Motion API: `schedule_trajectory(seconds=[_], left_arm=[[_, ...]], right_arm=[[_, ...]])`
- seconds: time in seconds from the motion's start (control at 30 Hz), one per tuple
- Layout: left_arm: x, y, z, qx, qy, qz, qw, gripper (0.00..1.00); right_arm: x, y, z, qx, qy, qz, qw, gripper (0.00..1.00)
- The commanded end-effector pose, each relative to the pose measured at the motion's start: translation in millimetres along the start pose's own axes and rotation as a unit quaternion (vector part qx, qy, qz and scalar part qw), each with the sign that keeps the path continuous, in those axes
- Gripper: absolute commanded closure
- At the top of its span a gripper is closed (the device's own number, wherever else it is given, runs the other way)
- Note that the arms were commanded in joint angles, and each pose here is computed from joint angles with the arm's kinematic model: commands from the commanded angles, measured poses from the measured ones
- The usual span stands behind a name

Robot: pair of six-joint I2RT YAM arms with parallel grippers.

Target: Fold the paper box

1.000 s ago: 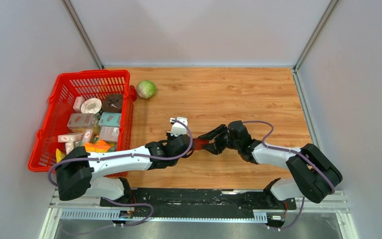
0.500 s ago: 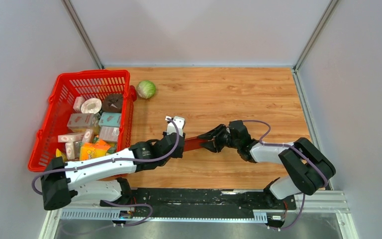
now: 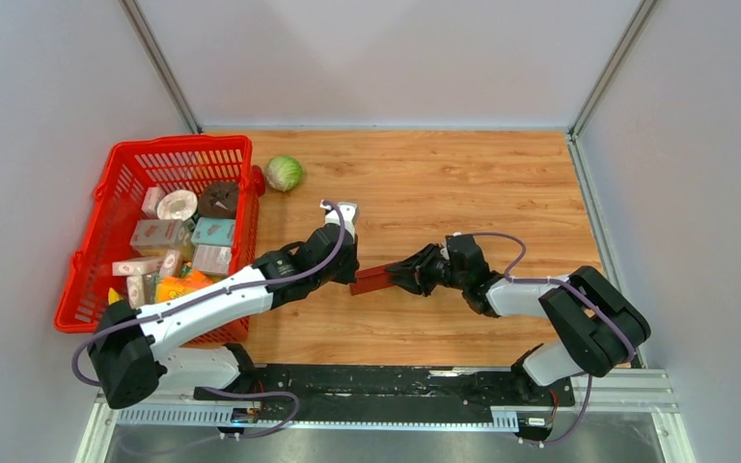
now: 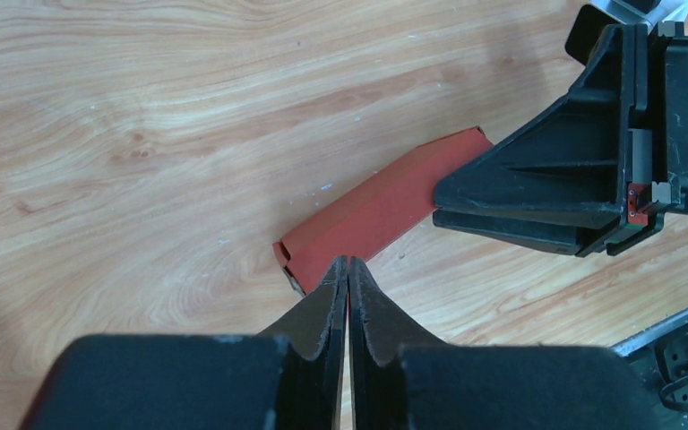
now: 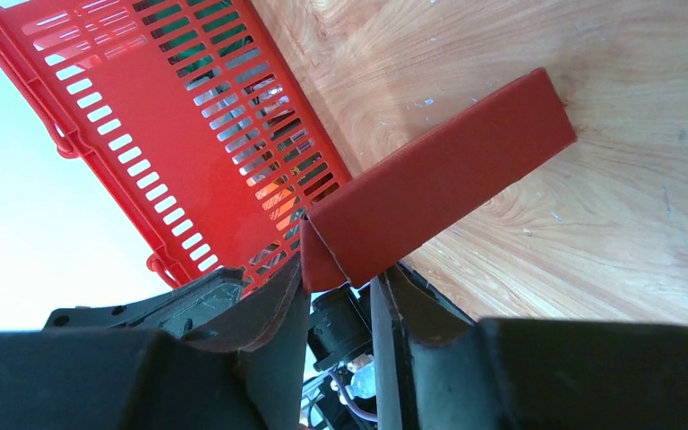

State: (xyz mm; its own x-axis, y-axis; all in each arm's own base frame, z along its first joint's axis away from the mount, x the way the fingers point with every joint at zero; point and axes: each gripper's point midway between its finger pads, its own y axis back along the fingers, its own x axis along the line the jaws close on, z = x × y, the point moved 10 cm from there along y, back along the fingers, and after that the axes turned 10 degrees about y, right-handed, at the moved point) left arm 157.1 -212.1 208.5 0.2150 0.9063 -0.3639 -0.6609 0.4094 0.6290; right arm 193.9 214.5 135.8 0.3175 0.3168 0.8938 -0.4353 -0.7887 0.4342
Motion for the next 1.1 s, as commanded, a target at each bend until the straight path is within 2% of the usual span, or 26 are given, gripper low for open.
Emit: schedule_trajectory(seconds=[0.0,0.27,0.57,0.6,0.7,0.73,0.83,0.97,1.07], left_arm=[[-3,-11,-2,0.004,0.010,-0.025,1.000,0.92],[6,-29,-17,0.017,0.027,-0.008,0.999,0.94],[22,-34,-32,0.027,0.044,0.033,0.998,0.95],[23,-35,-35,0.032,0.045,0.037,0.998,0.95],[28,-37,-43,0.040,0.053,0.041,0.997,0.96],[31,-38,-48,0.046,0.056,0.043,0.996,0.96],[32,-40,-52,0.053,0.059,0.040,0.996,0.96],[32,-41,-54,0.056,0.058,0.037,0.996,0.96],[31,-41,-52,0.058,0.054,0.035,0.996,0.96]], right_arm=[[-20,0,5,-0.020,0.005,-0.037,0.999,0.71],[-20,1,8,-0.021,0.007,-0.033,0.999,0.77],[-18,2,9,-0.017,0.034,-0.022,0.999,0.75],[-18,4,8,-0.012,0.042,-0.019,0.999,0.73],[-16,14,14,-0.011,0.104,-0.011,0.994,0.46],[-18,18,20,-0.015,0.151,-0.010,0.988,0.34],[-7,31,32,-0.004,0.205,0.004,0.979,0.28],[1,39,43,0.029,0.281,0.039,0.959,0.29],[6,34,47,0.059,0.304,0.055,0.949,0.27]])
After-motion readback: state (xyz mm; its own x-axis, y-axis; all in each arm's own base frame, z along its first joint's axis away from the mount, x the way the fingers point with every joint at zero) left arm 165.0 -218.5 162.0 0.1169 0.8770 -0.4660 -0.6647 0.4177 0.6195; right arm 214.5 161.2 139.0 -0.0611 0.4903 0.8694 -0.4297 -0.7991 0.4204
